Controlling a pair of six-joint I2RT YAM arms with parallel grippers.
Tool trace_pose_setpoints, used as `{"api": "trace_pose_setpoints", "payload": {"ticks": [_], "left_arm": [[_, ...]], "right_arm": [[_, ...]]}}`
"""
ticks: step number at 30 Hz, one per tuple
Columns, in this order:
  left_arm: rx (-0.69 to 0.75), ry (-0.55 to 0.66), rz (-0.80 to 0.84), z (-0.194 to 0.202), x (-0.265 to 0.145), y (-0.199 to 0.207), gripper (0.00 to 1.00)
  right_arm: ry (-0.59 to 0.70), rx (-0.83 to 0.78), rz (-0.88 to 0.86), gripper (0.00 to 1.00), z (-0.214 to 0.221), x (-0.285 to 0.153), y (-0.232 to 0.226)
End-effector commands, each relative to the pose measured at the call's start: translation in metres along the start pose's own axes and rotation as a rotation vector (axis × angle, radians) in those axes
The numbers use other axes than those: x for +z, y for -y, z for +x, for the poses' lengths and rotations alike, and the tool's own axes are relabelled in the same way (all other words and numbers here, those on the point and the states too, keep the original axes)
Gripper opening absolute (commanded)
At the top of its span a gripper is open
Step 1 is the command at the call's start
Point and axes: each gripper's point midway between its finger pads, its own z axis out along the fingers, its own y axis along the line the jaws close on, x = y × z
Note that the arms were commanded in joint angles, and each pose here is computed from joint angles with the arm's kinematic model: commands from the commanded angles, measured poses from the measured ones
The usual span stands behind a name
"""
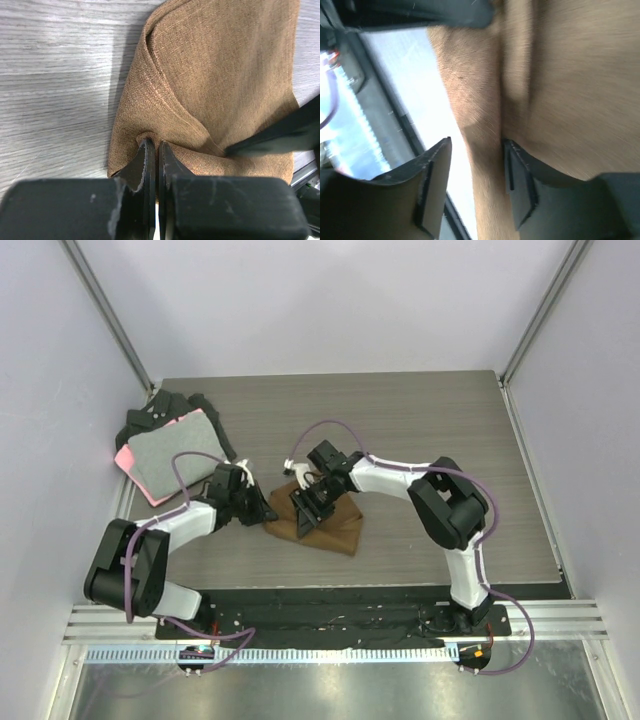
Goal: Fold the napkin, place the utensils inside, and roll it up
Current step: Roll the napkin with the utensil
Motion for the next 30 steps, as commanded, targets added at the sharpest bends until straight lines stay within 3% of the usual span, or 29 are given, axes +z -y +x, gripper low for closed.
{"api": "trace_pose_setpoints", "payload": {"ticks": [1,4,13,25,30], "left_arm": [[-0.007,-0.055,-0.064,0.005,-0.004,-0.008,0.0],[-0.018,-0.08,-0.084,0.006,-0.005,-0.009,0.0],[-0.036,-0.108,-0.1,0.004,-0.004,-0.008,0.0],[-0.035,-0.106,-0.092,0.004,-0.004,-0.006,0.0],[-0.029,-0.104,-0.073,0.002,-0.004,-0.002,0.0]], "right_arm": [[0.209,-0.201,0.31,0.6,-0.056,-0.054,-0.005],[0.291,-0.333,0.422,0.64,-0.066,-0.064,-0.017],[0.28,-0.612,0.652,0.67,-0.045,-0.03,-0.03],[0.163,-0.658,0.712,0.67,-0.019,0.01,-0.003],[0.11,-0.647,0.704,0.61,-0.008,0.016,0.008]]}}
